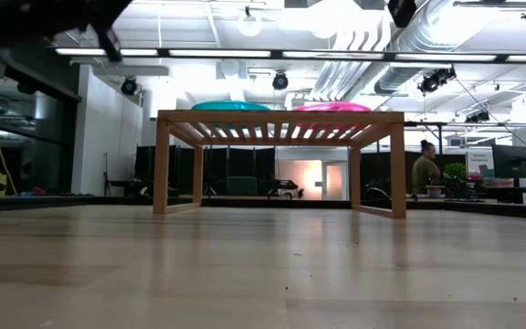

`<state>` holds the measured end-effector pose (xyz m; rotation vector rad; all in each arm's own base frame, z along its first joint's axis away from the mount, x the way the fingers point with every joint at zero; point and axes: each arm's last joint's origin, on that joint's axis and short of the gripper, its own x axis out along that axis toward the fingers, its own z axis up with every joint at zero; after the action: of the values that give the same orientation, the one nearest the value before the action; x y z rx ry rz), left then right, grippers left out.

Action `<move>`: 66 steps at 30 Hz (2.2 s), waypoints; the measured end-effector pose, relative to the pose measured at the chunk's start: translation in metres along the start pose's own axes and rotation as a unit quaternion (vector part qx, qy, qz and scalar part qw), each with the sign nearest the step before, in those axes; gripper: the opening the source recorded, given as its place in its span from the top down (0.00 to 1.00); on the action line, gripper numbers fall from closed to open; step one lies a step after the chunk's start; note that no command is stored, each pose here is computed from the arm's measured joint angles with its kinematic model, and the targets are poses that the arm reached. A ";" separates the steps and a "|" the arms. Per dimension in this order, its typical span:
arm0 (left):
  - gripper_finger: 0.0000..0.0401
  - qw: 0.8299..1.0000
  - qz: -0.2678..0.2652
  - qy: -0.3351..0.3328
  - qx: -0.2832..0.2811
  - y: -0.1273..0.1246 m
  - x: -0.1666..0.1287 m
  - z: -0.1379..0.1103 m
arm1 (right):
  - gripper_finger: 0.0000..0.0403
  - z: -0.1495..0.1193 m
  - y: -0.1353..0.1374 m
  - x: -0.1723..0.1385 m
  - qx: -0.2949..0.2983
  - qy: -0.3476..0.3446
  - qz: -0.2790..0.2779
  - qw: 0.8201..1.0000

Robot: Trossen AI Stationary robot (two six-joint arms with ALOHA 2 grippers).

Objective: Place and stack plates onto a shelf
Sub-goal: Return to Home Position

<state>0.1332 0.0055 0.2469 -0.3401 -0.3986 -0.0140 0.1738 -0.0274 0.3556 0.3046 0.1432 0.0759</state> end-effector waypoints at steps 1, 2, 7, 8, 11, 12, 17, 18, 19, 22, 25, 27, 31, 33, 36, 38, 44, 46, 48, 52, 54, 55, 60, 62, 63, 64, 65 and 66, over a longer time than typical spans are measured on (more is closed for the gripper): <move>1.00 1.000 0.006 -0.004 -0.007 0.002 -0.006 -0.005 | 1.00 0.000 0.000 0.000 0.000 0.000 0.000 1.000; 1.00 1.000 0.011 -0.004 -0.011 0.004 -0.011 -0.009 | 1.00 0.000 0.000 0.000 0.000 0.000 0.000 1.000; 1.00 1.000 0.020 -0.010 -0.022 0.010 -0.030 -0.023 | 1.00 0.000 0.000 0.000 0.022 -0.001 0.000 1.000; 1.00 1.000 0.020 -0.009 -0.022 0.011 -0.033 -0.025 | 1.00 0.000 0.000 0.000 0.022 0.000 0.000 1.000; 1.00 0.999 0.018 0.021 -0.021 0.013 -0.038 -0.031 | 1.00 0.000 0.001 0.000 0.022 0.000 0.002 1.000; 1.00 0.999 0.018 0.036 -0.023 0.013 -0.039 -0.033 | 1.00 0.000 0.001 0.000 0.022 0.000 0.002 1.000; 1.00 0.995 0.009 0.088 -0.048 0.014 -0.050 -0.039 | 1.00 0.000 0.001 0.000 0.043 0.001 0.002 0.999; 1.00 0.995 0.006 0.090 -0.048 0.013 -0.052 -0.039 | 1.00 0.000 0.001 0.000 0.046 0.001 0.002 0.999; 1.00 0.995 0.003 0.091 -0.048 0.013 -0.054 -0.038 | 1.00 0.000 0.001 0.000 0.047 0.002 0.006 0.999; 1.00 0.993 0.008 0.109 -0.042 0.013 -0.059 -0.040 | 1.00 0.000 0.001 0.000 0.050 0.004 0.010 0.999; 1.00 0.988 0.003 0.155 -0.028 0.013 -0.060 -0.043 | 1.00 0.000 0.001 0.000 0.070 0.005 0.012 0.997; 1.00 0.985 0.009 0.171 -0.026 0.014 -0.061 -0.045 | 1.00 -0.001 0.002 0.000 0.079 0.010 0.018 0.997; 1.00 0.983 0.007 0.184 -0.020 0.015 -0.062 -0.048 | 1.00 -0.002 0.003 -0.001 0.080 0.019 0.031 0.996; 1.00 0.981 0.012 0.191 -0.015 0.016 -0.062 -0.049 | 1.00 -0.004 0.003 -0.002 0.074 0.027 0.032 0.996; 1.00 0.980 0.018 0.196 -0.015 0.016 -0.063 -0.050 | 1.00 -0.007 0.003 -0.005 0.064 0.047 0.039 0.996; 1.00 0.977 0.036 0.208 -0.013 0.018 -0.064 -0.053 | 1.00 -0.010 0.003 -0.007 0.057 0.062 0.039 0.996; 1.00 0.977 0.052 0.207 -0.009 0.019 -0.063 -0.054 | 1.00 -0.020 0.011 -0.019 0.008 0.106 0.055 0.993; 1.00 0.977 0.051 0.207 -0.009 0.019 -0.063 -0.054 | 1.00 -0.023 0.014 -0.025 -0.004 0.118 0.061 0.991; 1.00 0.977 0.051 0.207 -0.009 0.019 -0.063 -0.054 | 1.00 -0.029 0.016 -0.030 -0.015 0.108 0.074 0.991; 1.00 0.977 0.051 0.207 -0.009 0.019 -0.063 -0.054 | 1.00 -0.064 0.013 -0.041 -0.002 0.070 0.099 0.993; 1.00 0.977 0.051 0.207 -0.009 0.019 -0.063 -0.054 | 1.00 -0.085 0.009 -0.046 0.015 0.043 0.108 0.993; 1.00 0.977 0.052 0.207 -0.009 0.019 -0.063 -0.054 | 1.00 -0.095 0.007 -0.048 0.019 0.027 0.109 0.994; 1.00 0.977 0.051 0.207 -0.009 0.019 -0.063 -0.054 | 1.00 -0.130 -0.002 -0.058 0.002 -0.035 0.117 0.992; 1.00 0.977 0.051 0.207 -0.009 0.019 -0.063 -0.054 | 1.00 -0.142 -0.006 -0.061 0.000 -0.049 0.107 0.993; 1.00 0.977 0.051 0.207 -0.009 0.019 -0.063 -0.054 | 1.00 -0.147 -0.007 -0.062 -0.001 -0.054 0.105 0.993; 1.00 0.977 0.051 0.207 -0.009 0.019 -0.063 -0.054 | 1.00 -0.152 -0.009 -0.063 -0.002 -0.061 0.102 0.993; 1.00 0.977 0.051 0.207 -0.009 0.019 -0.063 -0.054 | 1.00 -0.156 -0.010 -0.065 -0.004 -0.069 0.099 0.993; 1.00 0.977 0.051 0.207 -0.009 0.019 -0.063 -0.054 | 1.00 -0.160 -0.012 -0.065 -0.007 -0.078 0.093 0.993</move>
<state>0.0967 0.0029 0.1700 -0.3646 0.0322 0.0125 0.0856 0.0021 0.2094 0.3072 -0.0403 0.2375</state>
